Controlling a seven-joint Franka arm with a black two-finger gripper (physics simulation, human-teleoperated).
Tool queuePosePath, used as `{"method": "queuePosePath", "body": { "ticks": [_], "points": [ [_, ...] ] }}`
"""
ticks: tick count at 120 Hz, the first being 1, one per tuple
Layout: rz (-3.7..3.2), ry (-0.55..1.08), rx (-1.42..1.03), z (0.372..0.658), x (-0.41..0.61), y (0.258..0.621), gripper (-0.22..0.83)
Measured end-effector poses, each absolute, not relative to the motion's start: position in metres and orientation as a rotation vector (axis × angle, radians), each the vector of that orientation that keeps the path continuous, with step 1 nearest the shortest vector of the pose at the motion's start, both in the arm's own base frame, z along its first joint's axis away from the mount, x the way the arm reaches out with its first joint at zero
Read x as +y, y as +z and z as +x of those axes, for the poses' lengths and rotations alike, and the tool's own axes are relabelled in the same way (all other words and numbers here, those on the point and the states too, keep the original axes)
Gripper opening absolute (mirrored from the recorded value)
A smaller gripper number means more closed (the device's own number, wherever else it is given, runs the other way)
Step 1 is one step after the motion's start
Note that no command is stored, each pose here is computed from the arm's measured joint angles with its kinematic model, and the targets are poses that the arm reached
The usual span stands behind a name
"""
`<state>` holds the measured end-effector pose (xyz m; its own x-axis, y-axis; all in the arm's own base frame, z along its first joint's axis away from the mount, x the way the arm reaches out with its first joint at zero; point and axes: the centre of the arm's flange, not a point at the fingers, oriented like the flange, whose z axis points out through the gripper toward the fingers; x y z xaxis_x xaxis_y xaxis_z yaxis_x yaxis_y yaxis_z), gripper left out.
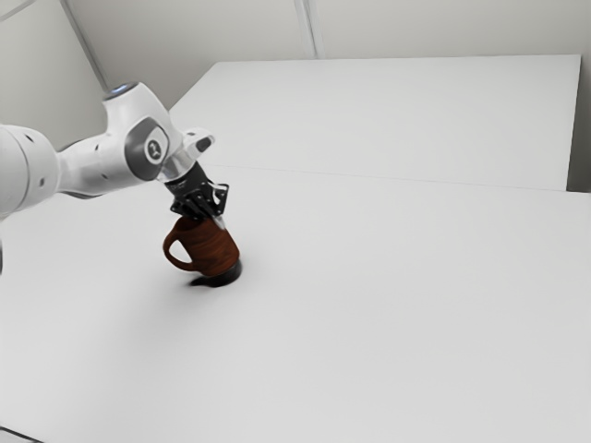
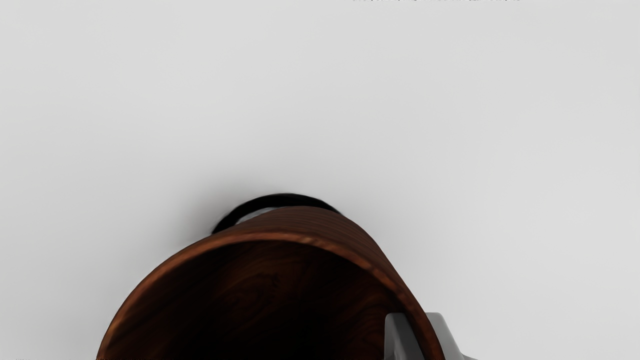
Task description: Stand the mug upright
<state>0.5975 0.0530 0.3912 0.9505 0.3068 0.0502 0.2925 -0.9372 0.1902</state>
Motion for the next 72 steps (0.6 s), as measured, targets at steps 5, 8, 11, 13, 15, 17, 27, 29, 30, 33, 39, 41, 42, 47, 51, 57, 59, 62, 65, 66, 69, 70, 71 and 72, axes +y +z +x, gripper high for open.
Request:
{"method": "queuePosePath", "body": {
  "ticks": [5,8,11,13,15,17,27,29,30,33,39,41,42,47,51,57,59,62,65,66,69,70,71,72],
  "points": [
    [2.919,0.118,0.476,0.598,0.052,0.389,-0.16],
    [2.917,0.117,0.49,0.599,0.051,0.388,-0.16],
    [2.915,0.115,0.504,0.599,0.051,0.386,-0.17],
    [2.913,0.113,0.512,0.6,0.05,0.385,-0.17],
    [2.912,0.11,0.521,0.6,0.05,0.383,-0.17],
    [2.911,0.108,0.53,0.6,0.05,0.382,-0.17],
    [2.903,0.101,0.57,0.601,0.05,0.378,-0.17],
    [2.902,0.1,0.578,0.601,0.05,0.377,-0.17],
    [2.901,0.1,0.581,0.601,0.05,0.377,-0.17],
    [2.9,0.1,0.59,0.601,0.05,0.377,-0.15],
    [2.905,0.101,0.594,0.602,0.049,0.378,-0.04],
    [2.908,0.102,0.594,0.602,0.048,0.379,0.0],
    [2.91,0.103,0.594,0.602,0.048,0.379,0.02],
    [2.917,0.107,0.593,0.602,0.047,0.381,0.11],
    [2.921,0.11,0.595,0.602,0.047,0.383,0.19],
    [2.928,0.117,0.594,0.601,0.046,0.388,0.28],
    [2.932,0.121,0.592,0.601,0.045,0.39,0.3],
    [2.937,0.128,0.588,0.6,0.044,0.395,0.34],
    [2.94,0.135,0.586,0.599,0.043,0.4,0.37],
    [2.941,0.138,0.586,0.599,0.043,0.402,0.38],
    [2.943,0.142,0.585,0.598,0.042,0.406,0.4],
    [2.944,0.144,0.585,0.598,0.042,0.407,0.41],
    [2.945,0.145,0.585,0.597,0.042,0.408,0.42],
    [2.945,0.147,0.585,0.597,0.042,0.409,0.43]
  ]
}}
